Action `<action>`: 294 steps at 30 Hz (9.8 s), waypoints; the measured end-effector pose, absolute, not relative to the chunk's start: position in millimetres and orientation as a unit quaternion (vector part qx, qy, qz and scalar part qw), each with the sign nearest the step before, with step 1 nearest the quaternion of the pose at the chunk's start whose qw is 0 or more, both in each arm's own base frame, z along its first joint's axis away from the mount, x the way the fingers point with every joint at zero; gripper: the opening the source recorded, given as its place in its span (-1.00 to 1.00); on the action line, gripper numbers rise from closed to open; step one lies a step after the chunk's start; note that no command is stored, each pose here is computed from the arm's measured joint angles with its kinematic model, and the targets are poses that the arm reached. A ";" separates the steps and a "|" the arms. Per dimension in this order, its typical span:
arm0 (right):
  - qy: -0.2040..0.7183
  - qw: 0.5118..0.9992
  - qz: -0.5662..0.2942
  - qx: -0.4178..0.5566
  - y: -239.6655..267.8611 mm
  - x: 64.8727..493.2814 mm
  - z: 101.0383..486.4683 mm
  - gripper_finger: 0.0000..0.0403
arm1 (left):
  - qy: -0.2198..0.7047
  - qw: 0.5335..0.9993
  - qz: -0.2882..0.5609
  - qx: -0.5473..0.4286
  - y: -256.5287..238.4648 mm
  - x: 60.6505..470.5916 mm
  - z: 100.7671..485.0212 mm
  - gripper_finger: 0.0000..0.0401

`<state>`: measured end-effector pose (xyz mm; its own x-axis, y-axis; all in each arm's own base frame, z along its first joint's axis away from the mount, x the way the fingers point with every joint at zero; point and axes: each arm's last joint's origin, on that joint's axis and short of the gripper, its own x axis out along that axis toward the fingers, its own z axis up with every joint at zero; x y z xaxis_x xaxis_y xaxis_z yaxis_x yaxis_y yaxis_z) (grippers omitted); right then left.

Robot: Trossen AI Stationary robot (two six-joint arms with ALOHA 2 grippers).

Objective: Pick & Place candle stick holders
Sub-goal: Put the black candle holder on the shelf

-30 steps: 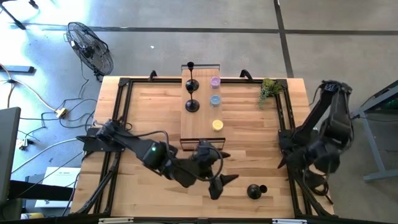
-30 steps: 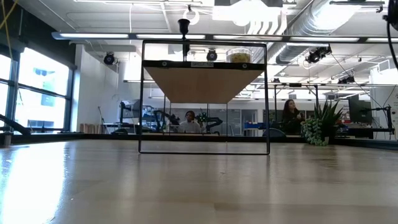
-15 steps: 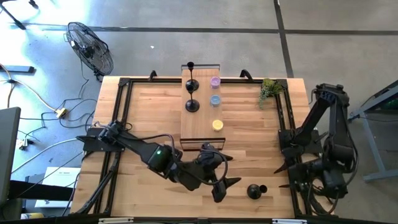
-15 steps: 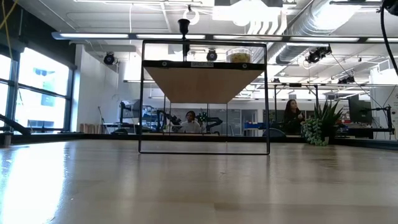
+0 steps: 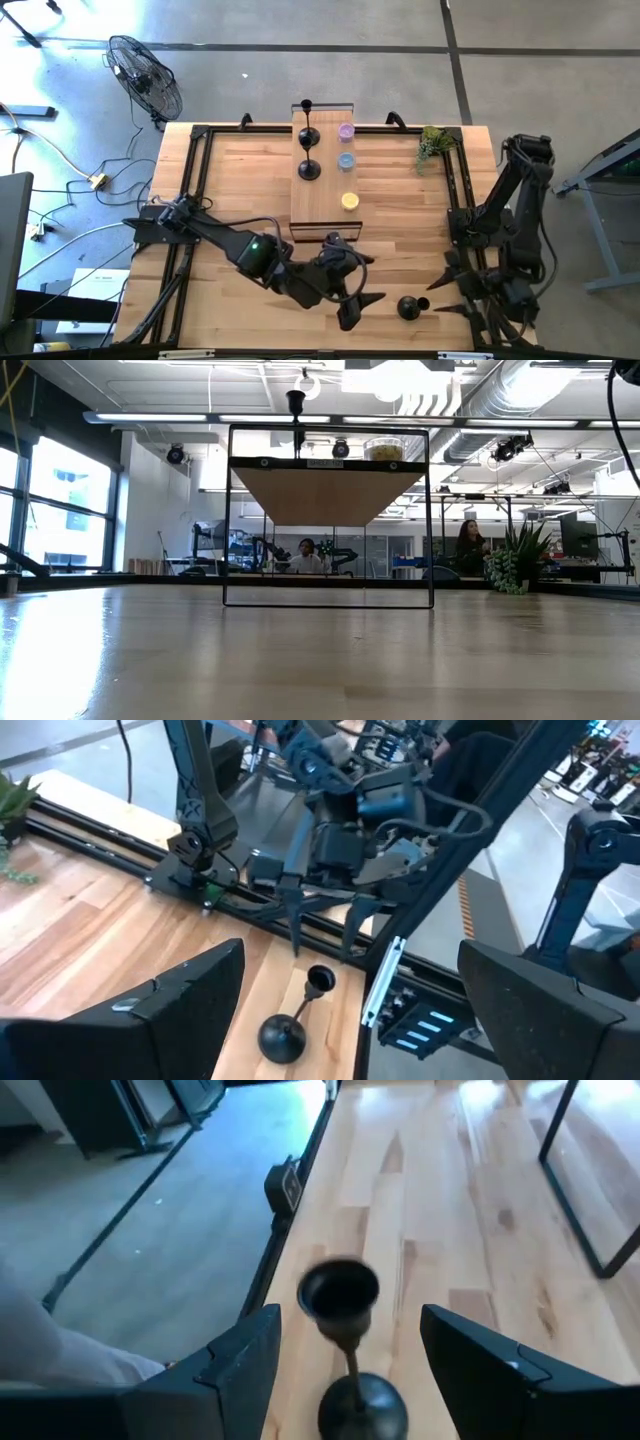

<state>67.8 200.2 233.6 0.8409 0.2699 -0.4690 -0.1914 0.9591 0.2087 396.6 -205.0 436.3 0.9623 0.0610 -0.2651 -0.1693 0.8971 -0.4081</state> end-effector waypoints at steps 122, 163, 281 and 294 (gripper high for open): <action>0.077 0.976 0.193 -0.063 169.6 196.9 413.0 -0.87 | 0.151 0.983 0.027 -0.096 -191.8 427.8 411.6 0.80; 0.088 0.981 0.172 -0.015 170.2 198.4 411.5 -0.36 | 0.146 0.985 -0.011 -0.086 -191.3 433.2 411.0 -0.96; 0.127 0.991 -0.017 -0.031 93.0 55.3 403.3 0.26 | 0.103 0.962 0.251 -0.028 -12.1 206.3 414.8 -0.97; 0.124 0.991 -0.041 -0.022 90.0 57.9 402.7 0.26 | 0.063 0.990 0.113 -0.054 24.2 208.7 340.3 -0.97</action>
